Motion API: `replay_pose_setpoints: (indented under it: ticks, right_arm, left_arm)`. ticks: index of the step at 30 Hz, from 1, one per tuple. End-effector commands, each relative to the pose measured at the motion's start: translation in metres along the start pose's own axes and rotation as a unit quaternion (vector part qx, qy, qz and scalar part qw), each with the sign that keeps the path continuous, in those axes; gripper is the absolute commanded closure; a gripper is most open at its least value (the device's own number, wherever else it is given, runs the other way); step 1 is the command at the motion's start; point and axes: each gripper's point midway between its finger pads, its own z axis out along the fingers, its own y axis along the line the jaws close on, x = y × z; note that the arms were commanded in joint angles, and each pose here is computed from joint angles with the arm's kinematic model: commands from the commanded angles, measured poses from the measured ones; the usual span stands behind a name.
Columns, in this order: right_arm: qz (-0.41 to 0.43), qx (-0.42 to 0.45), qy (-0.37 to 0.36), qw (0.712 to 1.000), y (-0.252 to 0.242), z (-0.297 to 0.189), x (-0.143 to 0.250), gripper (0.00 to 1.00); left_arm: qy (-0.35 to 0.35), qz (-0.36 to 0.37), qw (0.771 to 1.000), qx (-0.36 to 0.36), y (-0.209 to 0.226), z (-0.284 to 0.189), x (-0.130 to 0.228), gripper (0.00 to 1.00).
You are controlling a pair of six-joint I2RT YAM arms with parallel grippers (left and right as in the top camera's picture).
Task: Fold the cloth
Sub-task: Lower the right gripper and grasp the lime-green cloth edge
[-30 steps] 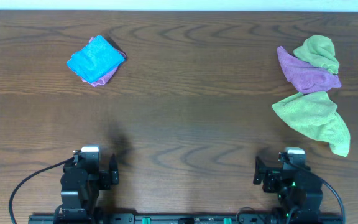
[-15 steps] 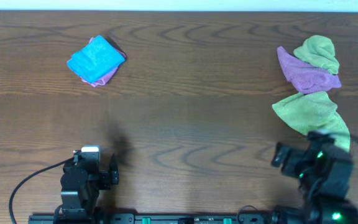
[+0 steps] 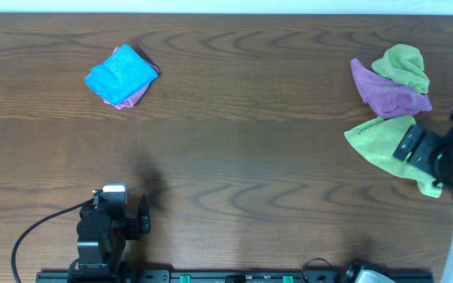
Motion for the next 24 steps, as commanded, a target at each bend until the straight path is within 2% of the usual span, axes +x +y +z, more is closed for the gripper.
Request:
replay_pose_setpoints:
  ticks: [1, 8, 15, 24]
  right_arm:
    - [0.029, 0.024, 0.018, 0.999, -0.015, 0.013, -0.016, 0.01]
    - [0.068, 0.052, 0.087, 0.993, -0.042, 0.064, -0.019, 0.01]
    - [0.07, 0.054, 0.094, 0.992, -0.045, 0.107, -0.034, 0.01]
    - [0.074, 0.026, 0.127, 0.989, -0.036, 0.15, -0.032, 0.01]
  left_arm:
    - [0.005, 0.004, 1.0, -0.002, 0.0, 0.002, 0.005, 0.05]
    - [0.005, 0.004, 1.0, -0.002, 0.0, 0.002, 0.005, 0.05]
    - [0.005, 0.004, 1.0, -0.002, 0.0, 0.002, 0.005, 0.05]
    - [0.005, 0.004, 1.0, -0.002, 0.0, 0.002, 0.005, 0.05]
